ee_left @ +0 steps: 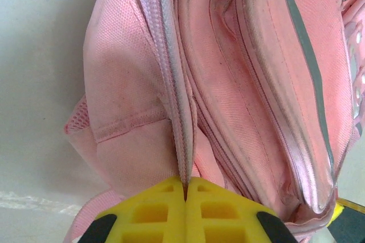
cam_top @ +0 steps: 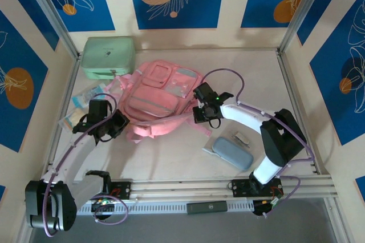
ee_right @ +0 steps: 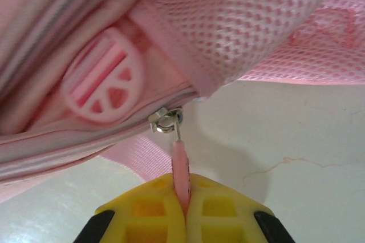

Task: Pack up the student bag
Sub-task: Zip the student bag at the center of the table.

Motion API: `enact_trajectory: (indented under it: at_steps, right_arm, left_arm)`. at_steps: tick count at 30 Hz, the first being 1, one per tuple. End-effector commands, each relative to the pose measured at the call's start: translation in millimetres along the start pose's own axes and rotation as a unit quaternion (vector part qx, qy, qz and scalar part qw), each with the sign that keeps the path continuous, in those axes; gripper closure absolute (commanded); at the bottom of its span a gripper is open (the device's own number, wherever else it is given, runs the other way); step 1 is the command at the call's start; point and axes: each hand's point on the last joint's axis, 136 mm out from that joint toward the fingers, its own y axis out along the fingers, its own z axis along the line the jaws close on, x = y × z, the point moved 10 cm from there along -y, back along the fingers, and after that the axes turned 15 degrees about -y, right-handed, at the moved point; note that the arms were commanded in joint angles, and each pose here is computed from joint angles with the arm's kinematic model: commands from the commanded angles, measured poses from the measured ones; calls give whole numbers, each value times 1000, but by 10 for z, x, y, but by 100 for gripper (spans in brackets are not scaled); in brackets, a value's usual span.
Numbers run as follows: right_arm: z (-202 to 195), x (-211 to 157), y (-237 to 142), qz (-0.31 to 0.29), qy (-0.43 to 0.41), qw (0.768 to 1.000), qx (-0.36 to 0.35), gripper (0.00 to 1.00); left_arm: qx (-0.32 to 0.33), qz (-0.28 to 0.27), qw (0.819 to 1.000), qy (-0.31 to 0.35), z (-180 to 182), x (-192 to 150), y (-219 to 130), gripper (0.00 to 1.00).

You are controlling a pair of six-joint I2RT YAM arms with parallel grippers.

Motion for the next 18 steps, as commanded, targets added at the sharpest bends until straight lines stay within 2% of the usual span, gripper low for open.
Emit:
enact_trajectory:
  at_steps: [1, 6, 8, 11, 15, 16, 17, 18]
  right_arm:
    - [-304, 125, -82, -26, 51, 997, -60, 100]
    - [-360, 206, -100, -25, 58, 998, -13, 100]
    - [-217, 204, -131, -32, 22, 999, 35, 100]
    - [45, 135, -208, -26, -26, 998, 42, 100]
    - [243, -1, -249, -8, -29, 997, 77, 100]
    - [290, -51, -223, -2, -17, 996, 92, 100]
    - [343, -91, -209, 2, -7, 994, 105, 100]
    - [374, -119, -206, 4, 3, 995, 99, 100]
  left_arm:
    - [13, -55, 998, 18, -26, 143, -92, 100]
    - [25, -48, 998, 36, -20, 144, -80, 100]
    - [20, -41, 998, 52, -60, 144, -94, 100]
    - [27, -41, 996, 71, -122, 164, -137, 100]
    - [29, -44, 995, 90, -189, 206, -165, 100]
    - [24, -40, 994, 97, -214, 218, -168, 95]
    - [24, -36, 994, 103, -225, 222, -170, 82]
    - [24, -36, 993, 108, -229, 221, -177, 75]
